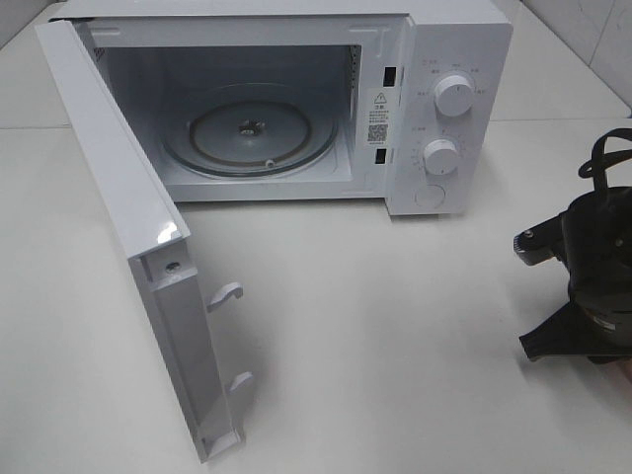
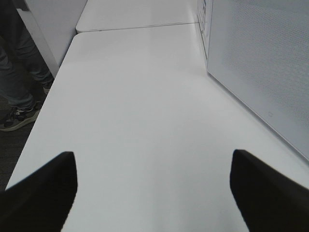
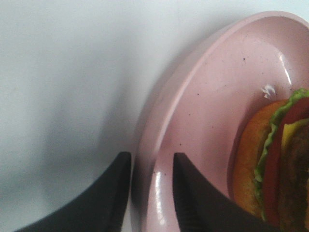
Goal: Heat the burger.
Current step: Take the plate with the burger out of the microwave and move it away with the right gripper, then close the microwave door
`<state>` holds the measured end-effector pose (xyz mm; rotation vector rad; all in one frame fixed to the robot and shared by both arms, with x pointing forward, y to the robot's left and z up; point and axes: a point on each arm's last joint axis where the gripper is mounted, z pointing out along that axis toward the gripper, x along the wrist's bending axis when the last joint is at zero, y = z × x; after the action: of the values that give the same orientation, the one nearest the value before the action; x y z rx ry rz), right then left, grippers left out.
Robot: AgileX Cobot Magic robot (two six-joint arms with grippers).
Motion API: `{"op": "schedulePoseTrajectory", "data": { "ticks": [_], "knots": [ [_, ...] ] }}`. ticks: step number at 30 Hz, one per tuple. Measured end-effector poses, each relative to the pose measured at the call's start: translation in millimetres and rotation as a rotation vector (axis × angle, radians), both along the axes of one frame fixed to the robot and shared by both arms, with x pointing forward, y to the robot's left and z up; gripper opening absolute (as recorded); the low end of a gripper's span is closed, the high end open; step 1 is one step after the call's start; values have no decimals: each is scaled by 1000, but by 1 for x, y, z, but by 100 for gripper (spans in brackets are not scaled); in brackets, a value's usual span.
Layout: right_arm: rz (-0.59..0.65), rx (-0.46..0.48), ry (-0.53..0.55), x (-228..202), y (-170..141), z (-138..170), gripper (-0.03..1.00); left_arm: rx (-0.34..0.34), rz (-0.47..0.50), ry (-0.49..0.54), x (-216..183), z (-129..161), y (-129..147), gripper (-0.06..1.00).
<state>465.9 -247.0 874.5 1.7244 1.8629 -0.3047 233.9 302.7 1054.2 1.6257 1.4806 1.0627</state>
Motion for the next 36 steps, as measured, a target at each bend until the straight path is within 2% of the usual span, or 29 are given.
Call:
{"op": "schedulePoseTrajectory", "data": {
  "ticks": [1, 5, 8, 12, 16, 17, 18, 21, 23, 26, 32, 36],
  "knots": [
    [-4, -5, 2, 0, 0, 0, 34, 0, 0, 0, 0, 0, 0, 80],
    [-29, 10, 11, -2, 0, 0, 40, 0, 0, 0, 0, 0, 0, 80],
    [-33, 15, 11, -3, 0, 1, 41, 0, 0, 0, 0, 0, 0, 80],
    [-23, 62, -20, -4, 2, 17, 42, 0, 0, 0, 0, 0, 0, 80],
    [20, 133, -89, -5, 5, 39, 49, 0, 0, 0, 0, 0, 0, 80],
    [30, 147, -102, -5, 5, 44, 52, 0, 0, 0, 0, 0, 0, 80],
    [57, 181, -131, -7, 6, 55, 61, 0, 0, 0, 0, 0, 0, 80],
    [89, 220, -157, -8, 8, 64, 65, 0, 0, 0, 0, 0, 0, 80],
    [142, 290, -207, -12, 11, 80, 85, 0, 0, 0, 0, 0, 0, 80],
    [184, 343, -256, -17, 12, 97, 91, 0, 0, 0, 0, 0, 0, 80],
    [221, 402, -295, -33, 9, 120, 93, 0, 0, 0, 0, 0, 0, 80],
    [243, 417, -240, -50, 4, 131, 92, 0, 0, 0, 0, 0, 0, 80]
  ]
}}
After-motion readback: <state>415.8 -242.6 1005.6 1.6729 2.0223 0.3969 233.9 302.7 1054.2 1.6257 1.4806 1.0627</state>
